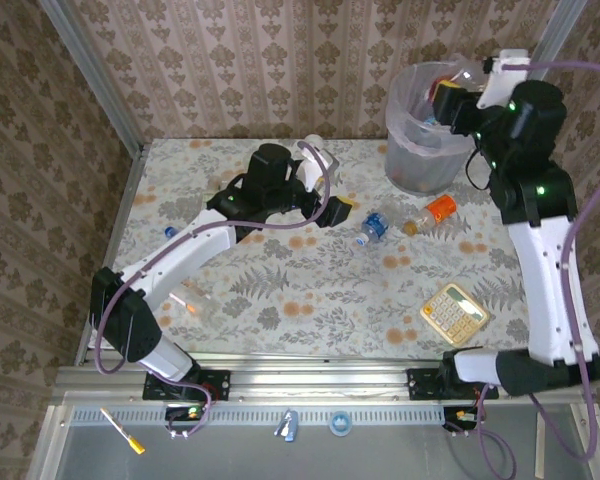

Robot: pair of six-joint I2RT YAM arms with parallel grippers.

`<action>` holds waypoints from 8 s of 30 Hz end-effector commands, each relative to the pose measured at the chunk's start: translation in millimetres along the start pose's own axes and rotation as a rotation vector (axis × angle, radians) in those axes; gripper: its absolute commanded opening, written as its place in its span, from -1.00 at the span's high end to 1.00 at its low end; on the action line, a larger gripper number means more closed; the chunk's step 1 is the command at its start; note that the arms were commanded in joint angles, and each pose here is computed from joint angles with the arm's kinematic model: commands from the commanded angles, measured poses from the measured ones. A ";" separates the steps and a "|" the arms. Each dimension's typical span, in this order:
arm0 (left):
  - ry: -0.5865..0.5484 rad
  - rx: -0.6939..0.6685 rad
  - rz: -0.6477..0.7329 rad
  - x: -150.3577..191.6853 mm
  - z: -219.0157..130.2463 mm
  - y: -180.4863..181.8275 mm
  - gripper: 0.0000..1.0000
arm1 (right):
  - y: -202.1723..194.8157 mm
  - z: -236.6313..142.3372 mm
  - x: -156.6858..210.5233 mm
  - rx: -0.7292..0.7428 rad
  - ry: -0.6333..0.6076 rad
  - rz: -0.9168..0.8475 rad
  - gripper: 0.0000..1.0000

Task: Throw the plastic bottles in the bin

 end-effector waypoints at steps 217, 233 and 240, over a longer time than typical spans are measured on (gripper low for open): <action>-0.195 -0.045 0.005 -18.1 28.5 5.2 -0.99 | 77.3 57.4 131.0 -0.535 0.872 0.300 0.04; -0.152 -0.082 -0.067 6.0 26.2 21.5 -1.00 | 31.6 55.2 63.4 -0.216 0.484 0.136 0.16; -0.134 -0.085 -0.068 7.5 27.8 23.7 -1.00 | 3.2 41.8 18.8 -0.036 0.216 0.046 0.21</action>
Point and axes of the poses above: each hand's point on the last joint's axis, 136 mm out from that joint toward the fingers, its own z axis out along the fingers, its own y axis along the line the jaws close on, x = y × z, the point moved 4 cm from there along -z, back along the fingers, and after that the axes turned 1 degree about -z, right-handed, at the moved point
